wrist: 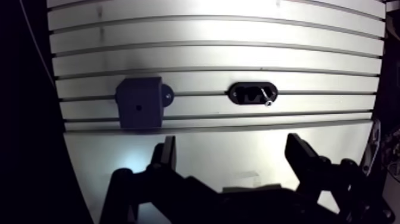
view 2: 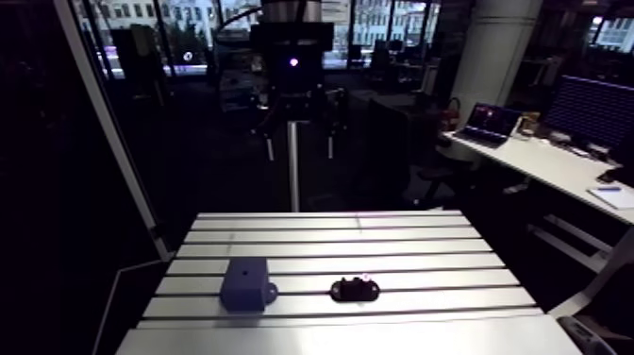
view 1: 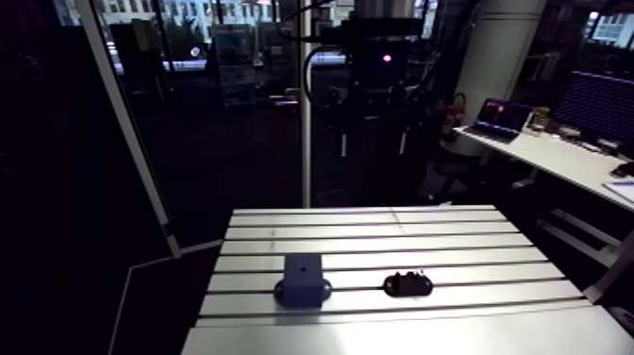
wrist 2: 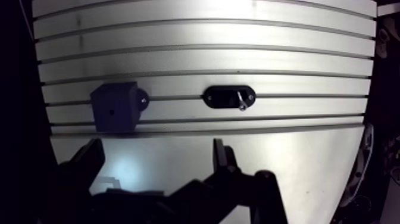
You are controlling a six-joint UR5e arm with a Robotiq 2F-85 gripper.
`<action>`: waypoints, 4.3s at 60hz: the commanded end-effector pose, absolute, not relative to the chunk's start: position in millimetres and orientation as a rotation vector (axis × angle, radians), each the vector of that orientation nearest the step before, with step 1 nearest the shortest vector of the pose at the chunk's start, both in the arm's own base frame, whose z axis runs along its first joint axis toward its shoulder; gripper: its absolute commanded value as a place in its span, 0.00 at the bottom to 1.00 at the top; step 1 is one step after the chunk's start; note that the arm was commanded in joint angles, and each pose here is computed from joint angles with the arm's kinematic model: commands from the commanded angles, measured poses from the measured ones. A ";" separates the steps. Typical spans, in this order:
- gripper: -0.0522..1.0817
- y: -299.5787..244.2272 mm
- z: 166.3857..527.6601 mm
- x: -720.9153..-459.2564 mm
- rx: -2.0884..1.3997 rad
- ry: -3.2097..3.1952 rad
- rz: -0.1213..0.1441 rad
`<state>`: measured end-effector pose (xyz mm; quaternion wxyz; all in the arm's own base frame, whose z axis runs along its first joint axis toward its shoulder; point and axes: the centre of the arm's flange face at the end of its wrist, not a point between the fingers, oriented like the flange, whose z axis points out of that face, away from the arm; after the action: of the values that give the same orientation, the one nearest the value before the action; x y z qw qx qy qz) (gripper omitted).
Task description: Pick up the M10 bolt and insert it into the hole until fully seated.
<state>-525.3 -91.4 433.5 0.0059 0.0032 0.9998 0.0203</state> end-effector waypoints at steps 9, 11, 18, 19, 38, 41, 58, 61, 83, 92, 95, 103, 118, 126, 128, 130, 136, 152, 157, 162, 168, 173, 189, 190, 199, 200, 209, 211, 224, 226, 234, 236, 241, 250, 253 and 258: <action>0.05 -58.9 404.0 -522.7 0.019 3.141 0.064; 0.05 -57.5 401.1 -522.6 0.017 3.146 0.064; 0.05 -52.6 392.7 -522.7 0.008 3.168 0.069; 0.05 -50.5 390.5 -522.4 0.005 3.169 0.069; 0.05 -20.5 368.4 -518.5 0.038 3.163 0.071; 0.05 -16.1 363.9 -517.8 0.050 3.170 0.071; 0.05 10.8 332.5 -510.2 0.071 3.179 0.026; 0.05 12.3 331.7 -509.6 0.070 3.184 0.026; 0.05 11.3 309.4 -505.3 0.045 3.181 0.024; 0.05 9.6 295.6 -499.6 0.043 3.182 0.025; 0.06 9.4 294.2 -499.5 0.043 3.185 0.024; 0.06 13.2 284.4 -494.4 0.025 3.167 0.021; 0.06 19.7 266.7 -490.8 0.041 3.132 0.007; 0.11 26.1 261.7 -490.1 0.047 3.121 0.001; 0.13 26.0 260.4 -489.8 0.047 3.118 0.000; 0.14 26.6 259.1 -489.6 0.049 3.117 -0.001; 0.19 30.4 256.1 -489.7 0.059 3.124 0.002; 0.42 37.6 246.5 -492.4 0.054 3.141 0.012; 0.44 38.6 244.5 -492.6 0.056 3.137 0.011; 0.46 40.6 242.4 -493.9 0.061 3.133 0.010; 0.47 39.9 241.1 -493.7 0.059 3.130 0.008; 0.48 39.8 239.8 -493.3 0.059 3.127 0.007; 0.51 39.3 231.3 -494.2 0.058 3.111 -0.002; 0.51 39.3 231.3 -494.2 0.058 3.111 -0.002; 0.52 38.6 226.1 -492.0 0.058 3.100 -0.006; 0.52 38.6 226.1 -492.0 0.058 3.100 -0.006; 0.52 38.1 224.2 -490.4 0.058 3.095 -0.008; 0.52 37.7 223.1 -489.5 0.058 3.093 -0.010; 0.52 37.1 220.4 -487.9 0.058 3.090 -0.011; 0.52 37.0 219.9 -487.5 0.058 3.089 -0.011; 0.52 36.9 217.0 -487.1 0.058 3.083 -0.014; 0.52 36.7 216.5 -486.7 0.058 3.082 -0.015; 0.53 36.6 215.1 -486.2 0.057 3.079 -0.016; 0.53 36.7 215.1 -486.1 0.057 3.079 -0.014; 0.53 36.7 215.1 -486.1 0.057 3.079 -0.014; 0.53 36.7 214.5 -486.2 0.057 3.077 -0.015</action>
<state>-486.3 36.7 215.6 0.0307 0.0187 0.9993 -0.0046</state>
